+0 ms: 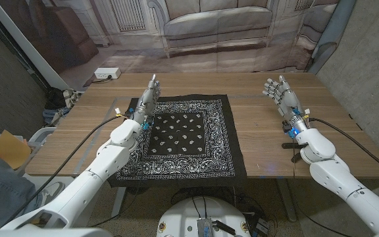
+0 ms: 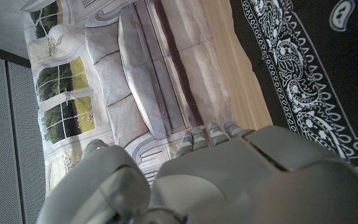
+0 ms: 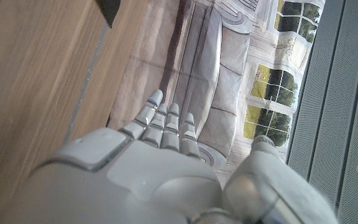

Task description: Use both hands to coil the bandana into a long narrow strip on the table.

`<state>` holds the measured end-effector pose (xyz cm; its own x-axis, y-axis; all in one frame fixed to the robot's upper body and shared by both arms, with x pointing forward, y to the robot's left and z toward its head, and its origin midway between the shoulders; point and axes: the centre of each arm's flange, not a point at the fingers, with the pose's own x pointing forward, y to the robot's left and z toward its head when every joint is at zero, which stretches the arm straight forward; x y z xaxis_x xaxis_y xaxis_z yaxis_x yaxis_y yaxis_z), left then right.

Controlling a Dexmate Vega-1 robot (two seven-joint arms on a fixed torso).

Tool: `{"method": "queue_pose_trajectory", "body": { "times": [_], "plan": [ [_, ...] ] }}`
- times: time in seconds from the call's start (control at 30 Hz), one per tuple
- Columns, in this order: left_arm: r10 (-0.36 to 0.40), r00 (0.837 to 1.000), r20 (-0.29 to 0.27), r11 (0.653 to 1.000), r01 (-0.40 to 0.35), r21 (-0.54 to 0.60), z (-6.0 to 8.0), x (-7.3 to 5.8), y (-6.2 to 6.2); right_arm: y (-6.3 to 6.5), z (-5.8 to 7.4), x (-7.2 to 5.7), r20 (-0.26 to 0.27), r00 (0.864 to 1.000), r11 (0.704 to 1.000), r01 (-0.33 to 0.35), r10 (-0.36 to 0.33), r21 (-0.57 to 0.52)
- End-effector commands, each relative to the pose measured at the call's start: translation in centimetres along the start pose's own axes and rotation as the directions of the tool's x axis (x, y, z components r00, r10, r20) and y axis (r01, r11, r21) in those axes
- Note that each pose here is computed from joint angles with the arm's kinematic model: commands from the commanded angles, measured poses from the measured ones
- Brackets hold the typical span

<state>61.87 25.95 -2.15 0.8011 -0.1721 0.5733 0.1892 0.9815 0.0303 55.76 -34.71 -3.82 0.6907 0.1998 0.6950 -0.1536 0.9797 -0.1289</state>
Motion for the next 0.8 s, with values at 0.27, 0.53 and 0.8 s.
{"method": "queue_pose_trajectory", "body": {
  "times": [0.27, 0.53, 0.8],
  "plan": [
    [-0.002, 1.000, 0.012, 1.000, 0.002, 0.005, 0.4, -0.1, -1.9, -1.8, 1.6, -4.2, -0.001, 1.000, 0.996, 0.007, -0.007, -0.084],
    [-0.010, 1.000, 0.015, 1.000, 0.010, 0.011, 0.8, 0.4, -2.3, -1.9, 1.5, -5.9, -0.004, 0.999, 0.996, 0.038, -0.039, -0.078],
    [-0.031, 0.999, 0.019, 0.999, 0.032, -0.020, 1.0, 0.8, -2.7, -2.2, 1.5, -7.3, -0.029, 0.999, 0.995, 0.037, -0.039, -0.097]
  ]
}}
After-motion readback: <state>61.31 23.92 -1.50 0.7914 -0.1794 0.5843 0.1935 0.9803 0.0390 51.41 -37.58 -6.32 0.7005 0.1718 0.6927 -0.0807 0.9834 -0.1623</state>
